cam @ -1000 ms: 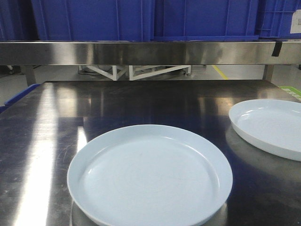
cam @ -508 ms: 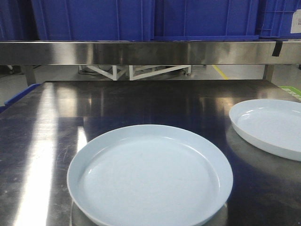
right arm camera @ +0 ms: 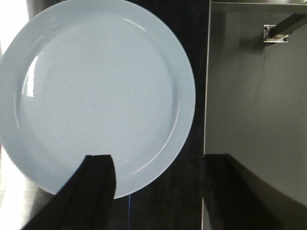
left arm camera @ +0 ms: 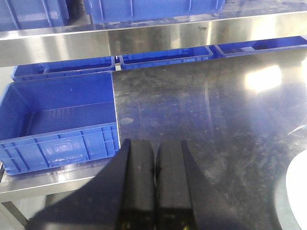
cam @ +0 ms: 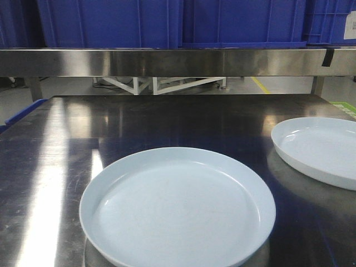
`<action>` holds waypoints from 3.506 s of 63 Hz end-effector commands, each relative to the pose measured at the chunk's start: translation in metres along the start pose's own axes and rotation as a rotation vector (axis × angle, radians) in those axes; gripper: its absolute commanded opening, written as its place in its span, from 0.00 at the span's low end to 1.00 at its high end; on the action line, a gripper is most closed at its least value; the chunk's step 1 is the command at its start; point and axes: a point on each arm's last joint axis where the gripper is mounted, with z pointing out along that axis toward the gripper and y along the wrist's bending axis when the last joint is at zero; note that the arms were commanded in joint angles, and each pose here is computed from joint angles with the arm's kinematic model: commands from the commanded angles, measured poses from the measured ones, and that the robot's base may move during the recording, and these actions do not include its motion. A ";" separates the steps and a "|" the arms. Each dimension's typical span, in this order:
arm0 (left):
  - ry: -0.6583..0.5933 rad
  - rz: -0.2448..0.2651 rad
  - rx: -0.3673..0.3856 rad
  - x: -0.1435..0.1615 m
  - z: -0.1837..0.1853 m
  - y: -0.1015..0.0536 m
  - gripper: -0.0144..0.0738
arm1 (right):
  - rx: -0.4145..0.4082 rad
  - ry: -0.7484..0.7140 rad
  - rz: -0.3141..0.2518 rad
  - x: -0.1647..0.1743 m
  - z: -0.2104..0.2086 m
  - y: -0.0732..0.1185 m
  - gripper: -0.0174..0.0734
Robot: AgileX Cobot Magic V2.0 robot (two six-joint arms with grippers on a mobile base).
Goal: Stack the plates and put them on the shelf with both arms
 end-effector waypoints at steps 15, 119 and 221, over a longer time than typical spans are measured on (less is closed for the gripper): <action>-0.112 -0.015 0.003 -0.016 -0.003 0.000 0.26 | 0.032 -0.041 0.045 -0.017 0.011 -0.016 0.77; -0.112 -0.017 0.004 -0.016 -0.003 0.000 0.26 | 0.018 0.003 0.024 -0.015 0.016 -0.015 0.26; -0.112 -0.017 0.004 -0.016 -0.003 0.000 0.26 | -0.503 0.110 -0.314 0.010 0.044 0.150 0.26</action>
